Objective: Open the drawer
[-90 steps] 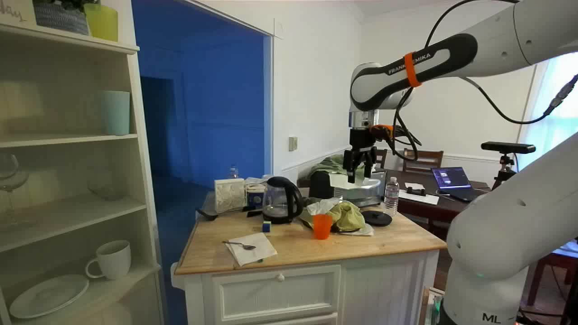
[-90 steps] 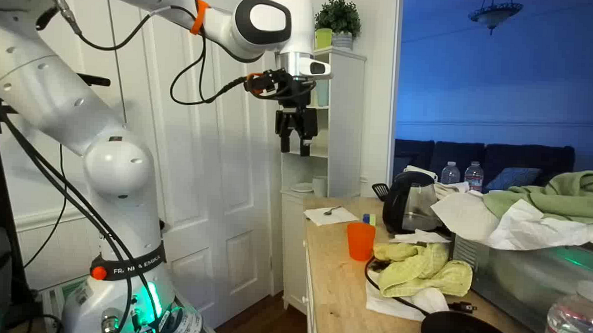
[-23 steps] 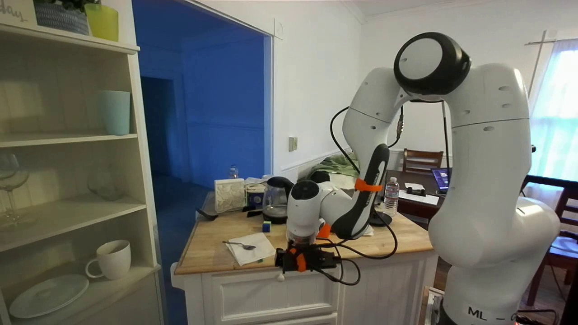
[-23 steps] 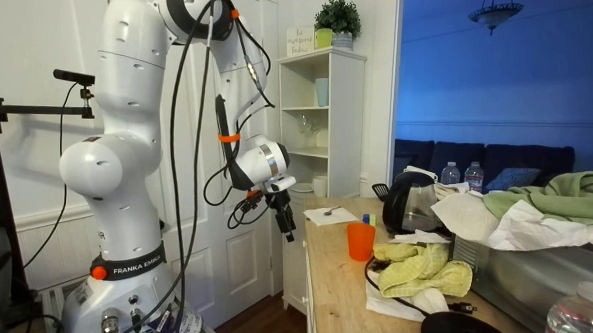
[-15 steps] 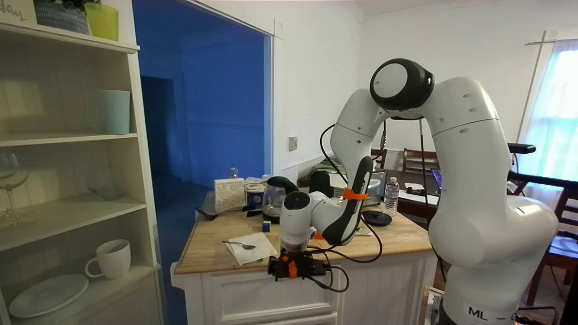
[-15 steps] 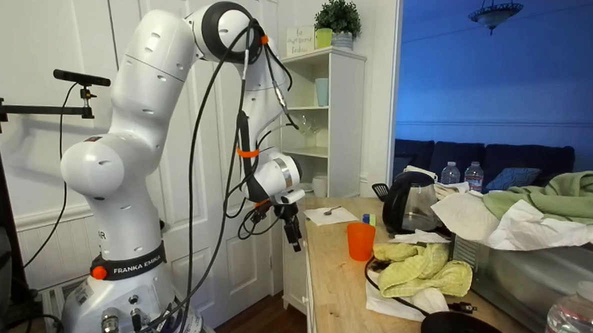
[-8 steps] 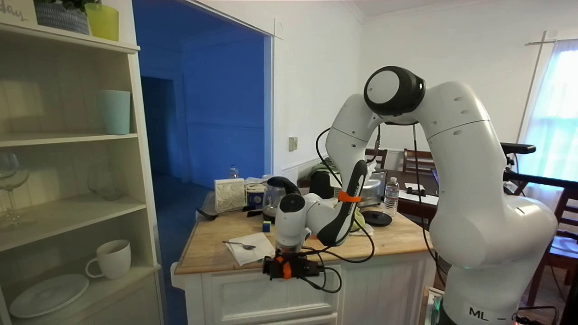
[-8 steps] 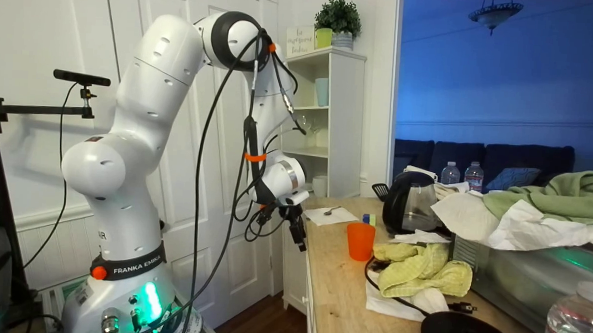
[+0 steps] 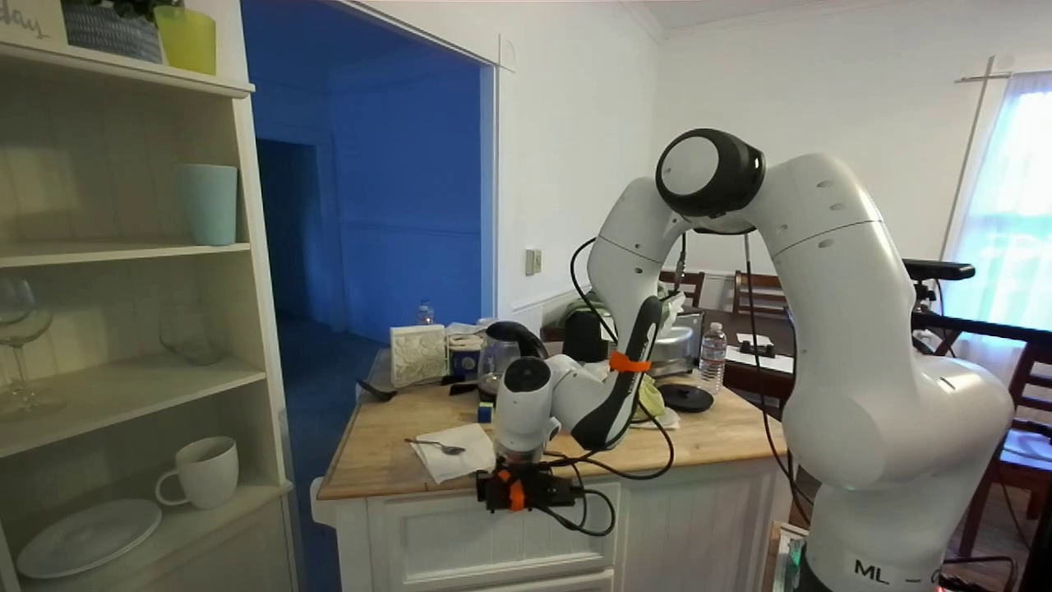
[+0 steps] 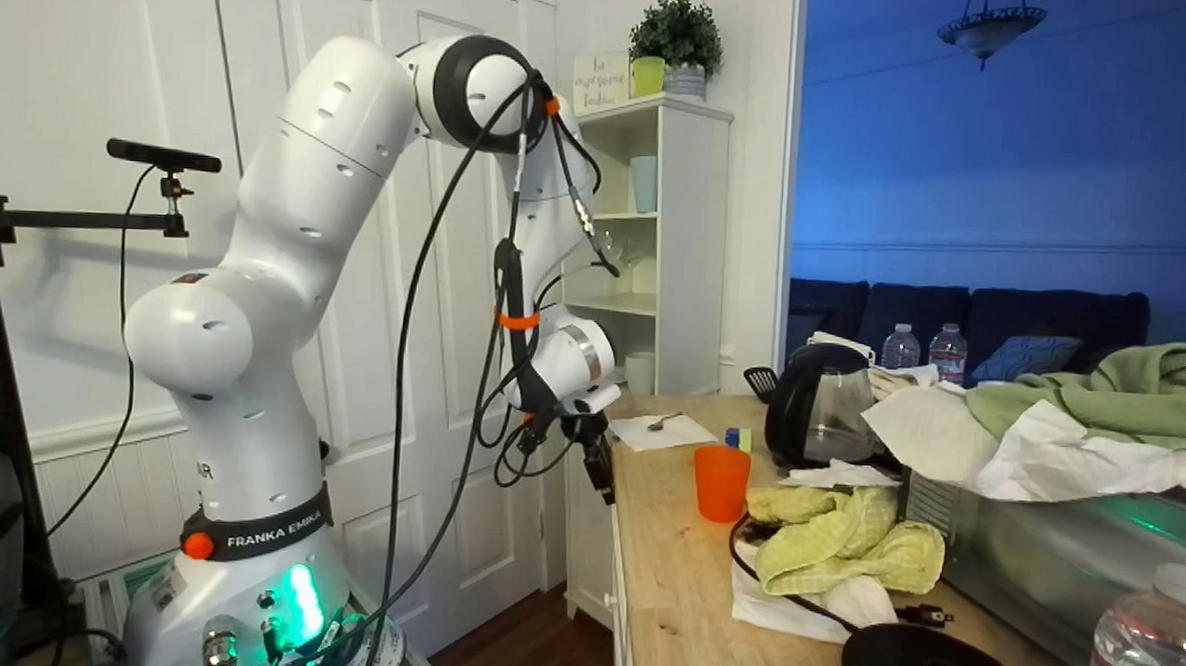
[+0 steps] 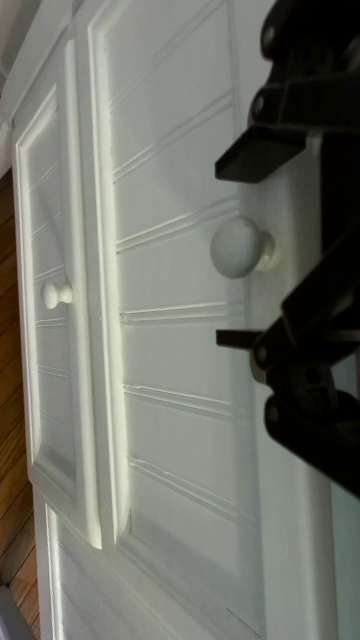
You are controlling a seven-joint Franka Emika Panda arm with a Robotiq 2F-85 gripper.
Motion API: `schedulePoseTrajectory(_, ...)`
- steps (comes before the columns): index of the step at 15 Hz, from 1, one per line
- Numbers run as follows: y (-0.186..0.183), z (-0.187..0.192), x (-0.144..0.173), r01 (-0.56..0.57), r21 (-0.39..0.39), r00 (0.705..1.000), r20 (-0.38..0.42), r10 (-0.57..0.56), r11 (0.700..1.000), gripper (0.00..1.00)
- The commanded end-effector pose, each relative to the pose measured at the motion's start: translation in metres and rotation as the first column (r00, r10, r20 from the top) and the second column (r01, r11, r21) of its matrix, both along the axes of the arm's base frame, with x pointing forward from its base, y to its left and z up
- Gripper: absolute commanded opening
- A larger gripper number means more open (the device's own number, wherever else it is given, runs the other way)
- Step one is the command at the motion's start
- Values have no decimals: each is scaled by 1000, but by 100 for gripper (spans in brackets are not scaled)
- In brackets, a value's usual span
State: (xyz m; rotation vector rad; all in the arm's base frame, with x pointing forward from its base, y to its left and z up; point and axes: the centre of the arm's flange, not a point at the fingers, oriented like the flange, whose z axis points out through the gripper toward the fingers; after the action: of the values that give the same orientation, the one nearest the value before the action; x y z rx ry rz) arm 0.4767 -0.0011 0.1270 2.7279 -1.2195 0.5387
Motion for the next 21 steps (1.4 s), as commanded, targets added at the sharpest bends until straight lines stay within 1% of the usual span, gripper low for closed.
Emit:
schedulePoseTrajectory(1,3,-14,3,28,-6,999,41,-28,1000,53)
schedulePoseTrajectory(5,8,-12,-1,34,1,999,39,-34,999,27)
schedulePoseTrajectory(6,11,-11,-5,38,3,999,27,-38,999,18)
schedulePoseTrajectory(8,17,-11,-16,52,-18,999,2,-52,998,7)
schedulePoseTrajectory(9,20,-11,-20,75,-38,997,-6,-75,996,12)
schedulePoseTrajectory(11,27,-11,-32,91,-74,994,-44,-95,993,12)
schedulePoseTrajectory(13,36,-11,-41,91,-85,992,-77,-98,992,12)
schedulePoseTrajectory(15,51,-12,-54,95,-75,987,-123,-104,993,12)
schedulePoseTrajectory(17,65,-14,-67,96,-47,981,-162,-103,994,12)
schedulePoseTrajectory(21,75,-28,-76,118,-19,966,-227,-119,993,12)
